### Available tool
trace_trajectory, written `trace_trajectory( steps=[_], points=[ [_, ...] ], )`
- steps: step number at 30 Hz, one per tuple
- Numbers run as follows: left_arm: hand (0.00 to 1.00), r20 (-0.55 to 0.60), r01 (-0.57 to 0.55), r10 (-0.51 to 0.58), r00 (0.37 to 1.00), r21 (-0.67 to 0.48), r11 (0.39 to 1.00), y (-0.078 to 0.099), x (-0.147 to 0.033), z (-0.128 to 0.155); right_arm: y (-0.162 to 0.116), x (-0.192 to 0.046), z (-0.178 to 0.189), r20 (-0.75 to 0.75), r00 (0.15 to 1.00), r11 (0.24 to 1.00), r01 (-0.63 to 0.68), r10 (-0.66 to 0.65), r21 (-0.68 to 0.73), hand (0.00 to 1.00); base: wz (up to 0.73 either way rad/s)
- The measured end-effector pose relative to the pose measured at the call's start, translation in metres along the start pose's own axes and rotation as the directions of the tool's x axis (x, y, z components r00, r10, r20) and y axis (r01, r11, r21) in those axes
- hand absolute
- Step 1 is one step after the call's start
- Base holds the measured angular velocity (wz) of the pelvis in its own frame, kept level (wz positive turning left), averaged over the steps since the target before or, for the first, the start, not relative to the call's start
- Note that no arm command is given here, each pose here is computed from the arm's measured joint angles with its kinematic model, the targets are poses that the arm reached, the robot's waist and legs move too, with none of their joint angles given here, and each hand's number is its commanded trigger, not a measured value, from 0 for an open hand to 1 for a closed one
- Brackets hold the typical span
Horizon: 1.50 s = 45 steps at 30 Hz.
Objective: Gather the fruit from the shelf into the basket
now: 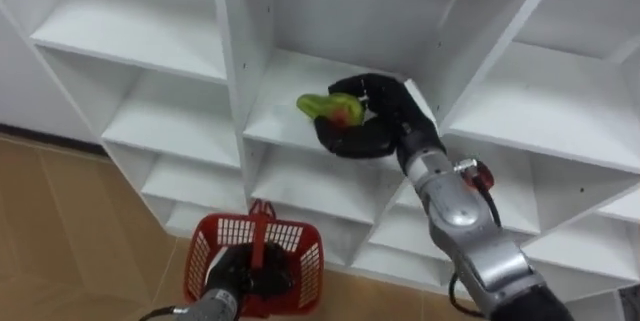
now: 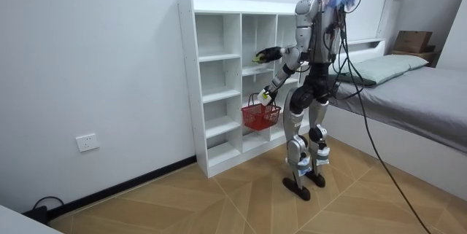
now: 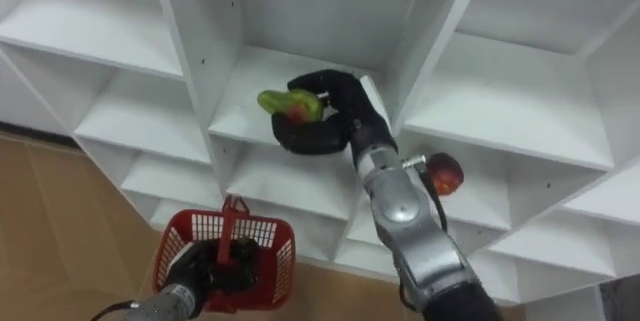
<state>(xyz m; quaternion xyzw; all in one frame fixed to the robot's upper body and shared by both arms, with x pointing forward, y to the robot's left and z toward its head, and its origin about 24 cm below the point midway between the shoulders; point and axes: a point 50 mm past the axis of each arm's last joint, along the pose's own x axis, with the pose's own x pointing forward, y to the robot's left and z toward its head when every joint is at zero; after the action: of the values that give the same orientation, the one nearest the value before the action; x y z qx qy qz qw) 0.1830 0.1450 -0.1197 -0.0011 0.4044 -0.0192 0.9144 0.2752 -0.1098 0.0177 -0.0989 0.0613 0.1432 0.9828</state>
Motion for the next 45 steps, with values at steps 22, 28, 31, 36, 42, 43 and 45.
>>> trace_trajectory(
  steps=[22,28,31,36,42,43,45],
  points=[
    [1.00,0.026,-0.047,0.048,0.999,-0.027,0.999,0.002,-0.010,-0.008,0.012,-0.053,-0.028,-0.067,0.996,0.998,-0.066,0.067,0.019,1.00,-0.13],
    [1.00,0.026,-0.052,0.053,0.998,-0.026,0.998,0.002,-0.010,-0.008,0.012,-0.059,-0.038,-0.110,0.992,0.998,-0.055,0.054,-0.013,1.00,-0.05],
    [1.00,0.025,-0.053,0.053,0.998,-0.019,0.998,0.003,-0.010,-0.009,0.011,-0.062,-0.047,-0.149,0.987,0.998,-0.058,0.055,-0.014,1.00,-0.01],
    [1.00,0.025,-0.060,0.060,0.998,-0.009,0.998,0.007,-0.010,-0.009,0.010,-0.067,-0.065,-0.231,0.972,0.997,-0.062,0.050,-0.049,1.00,0.00],
    [1.00,0.033,-0.059,0.059,0.998,-0.007,0.998,0.008,-0.010,-0.007,0.009,-0.069,-0.073,-0.264,0.964,0.995,-0.040,0.016,-0.086,1.00,0.00],
    [1.00,0.036,-0.060,0.060,0.998,-0.006,0.998,0.008,-0.010,-0.006,0.008,-0.070,-0.075,-0.275,0.961,0.995,-0.034,0.008,-0.092,1.00,0.00],
    [1.00,0.043,-0.061,0.061,0.997,-0.003,0.998,0.009,-0.009,-0.003,0.008,-0.071,-0.079,-0.289,0.957,0.994,-0.031,0.000,-0.102,1.00,0.00]
  ],
)
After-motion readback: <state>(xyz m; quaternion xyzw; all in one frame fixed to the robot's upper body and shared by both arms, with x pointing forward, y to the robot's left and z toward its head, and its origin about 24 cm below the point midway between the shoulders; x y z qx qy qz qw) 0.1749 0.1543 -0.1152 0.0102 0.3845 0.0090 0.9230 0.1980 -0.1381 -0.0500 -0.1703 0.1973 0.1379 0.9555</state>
